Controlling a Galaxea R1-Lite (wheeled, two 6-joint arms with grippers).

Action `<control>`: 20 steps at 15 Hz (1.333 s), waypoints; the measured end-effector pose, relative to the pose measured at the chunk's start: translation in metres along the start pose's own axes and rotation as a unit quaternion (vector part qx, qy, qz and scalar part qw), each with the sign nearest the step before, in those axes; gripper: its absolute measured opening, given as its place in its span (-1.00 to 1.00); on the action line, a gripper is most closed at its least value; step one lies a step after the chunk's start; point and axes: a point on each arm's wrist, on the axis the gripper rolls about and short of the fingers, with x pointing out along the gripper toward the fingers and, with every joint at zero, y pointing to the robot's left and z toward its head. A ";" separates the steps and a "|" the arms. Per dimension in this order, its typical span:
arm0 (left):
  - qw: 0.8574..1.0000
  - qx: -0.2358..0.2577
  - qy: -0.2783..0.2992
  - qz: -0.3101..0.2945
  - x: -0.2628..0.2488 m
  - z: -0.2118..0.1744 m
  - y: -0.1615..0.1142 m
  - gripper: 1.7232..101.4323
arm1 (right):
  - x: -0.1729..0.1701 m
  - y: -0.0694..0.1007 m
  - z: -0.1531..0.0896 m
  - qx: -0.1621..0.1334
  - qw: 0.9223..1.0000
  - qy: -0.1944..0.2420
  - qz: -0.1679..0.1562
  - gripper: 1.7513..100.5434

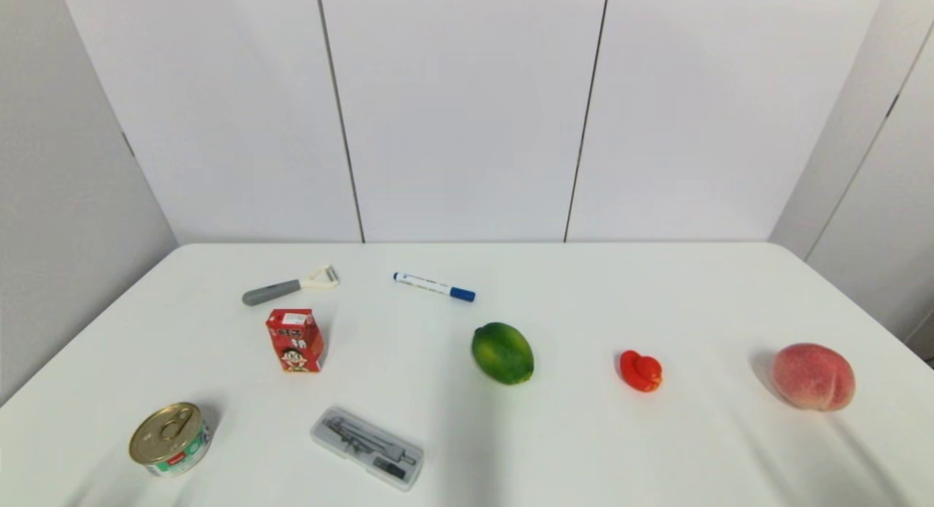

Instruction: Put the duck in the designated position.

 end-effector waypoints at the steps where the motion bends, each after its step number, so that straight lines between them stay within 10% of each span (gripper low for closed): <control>1: 1.000 0.000 0.000 0.000 0.000 0.000 0.000 0.93 | 0.005 0.000 0.010 -0.006 1.000 0.003 0.007 0.95; 11: 1.000 0.000 0.000 0.000 0.000 0.000 0.000 0.93 | 0.060 0.010 0.063 -0.033 0.987 0.046 0.152 0.95; 20: 1.000 0.000 0.000 0.000 0.000 0.000 0.000 0.93 | 0.107 0.027 0.088 -0.118 0.966 0.086 0.216 0.95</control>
